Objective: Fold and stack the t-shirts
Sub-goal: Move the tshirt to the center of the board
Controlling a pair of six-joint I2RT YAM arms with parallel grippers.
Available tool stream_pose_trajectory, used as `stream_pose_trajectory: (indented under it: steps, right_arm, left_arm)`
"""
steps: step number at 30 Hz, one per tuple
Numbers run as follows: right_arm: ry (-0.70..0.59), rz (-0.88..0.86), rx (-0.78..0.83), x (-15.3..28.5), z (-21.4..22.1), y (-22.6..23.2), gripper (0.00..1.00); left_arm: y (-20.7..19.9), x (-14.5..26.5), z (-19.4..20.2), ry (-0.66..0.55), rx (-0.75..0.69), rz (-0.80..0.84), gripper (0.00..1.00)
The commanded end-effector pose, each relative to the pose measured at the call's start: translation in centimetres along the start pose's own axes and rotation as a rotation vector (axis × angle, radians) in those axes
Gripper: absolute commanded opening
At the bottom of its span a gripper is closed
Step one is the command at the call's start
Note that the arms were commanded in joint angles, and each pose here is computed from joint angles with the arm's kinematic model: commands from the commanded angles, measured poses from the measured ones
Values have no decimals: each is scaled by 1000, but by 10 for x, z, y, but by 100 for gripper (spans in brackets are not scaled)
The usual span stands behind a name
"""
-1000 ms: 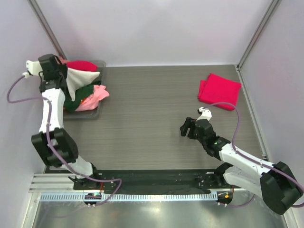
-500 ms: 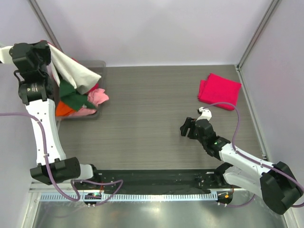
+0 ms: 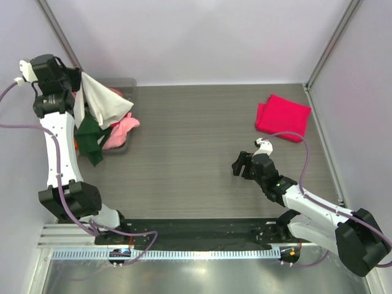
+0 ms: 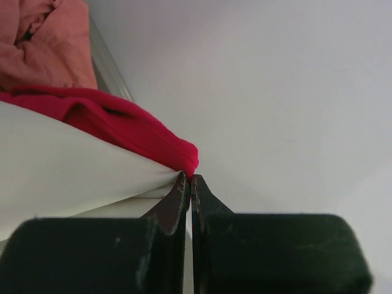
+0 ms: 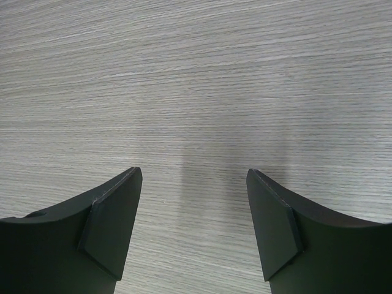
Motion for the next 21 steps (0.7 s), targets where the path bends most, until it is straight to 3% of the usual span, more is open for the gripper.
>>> stream_pose_trajectory:
  steps: [1, 5, 6, 7, 8, 9, 12, 17, 21]
  right_arm:
    - [-37, -38, 3, 0, -12, 11, 75]
    - [-38, -37, 1, 0, -12, 12, 75]
    - [-39, -38, 1, 0, -12, 12, 75]
    - [-41, -38, 1, 0, -13, 12, 76]
    - [-41, -38, 1, 0, -13, 12, 76]
    - [-41, -38, 1, 1, -13, 12, 76]
    - [-36, -37, 2, 0, -11, 11, 76]
    - [-33, -39, 2, -1, -11, 12, 75]
    - [-30, -39, 3, -1, -11, 12, 76]
  left_arm:
    - [-14, 6, -6, 3, -31, 73, 0]
    - [6, -2, 2, 21, -89, -13, 0]
    - [13, -4, 7, 51, -96, -25, 5]
    - [18, -8, 15, 87, -100, -26, 11]
    - [26, -11, 33, 176, -102, -10, 33]
    - [31, -11, 45, 229, -103, -3, 45]
    - [54, -9, 77, 332, -115, -4, 64]
    - [97, 3, 114, 373, -181, -89, 71]
    - [116, 26, 114, 289, -250, -160, 72]
Point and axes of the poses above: each gripper's point midway between its finger pads, its own x axis back along the fingers, its own y axis along the line the jaws close on, z = x × y, the point moved 5 cm from there along x, back along the fingers, and after that the axes turned 12 degrees about -x, right-handed, at the moved point
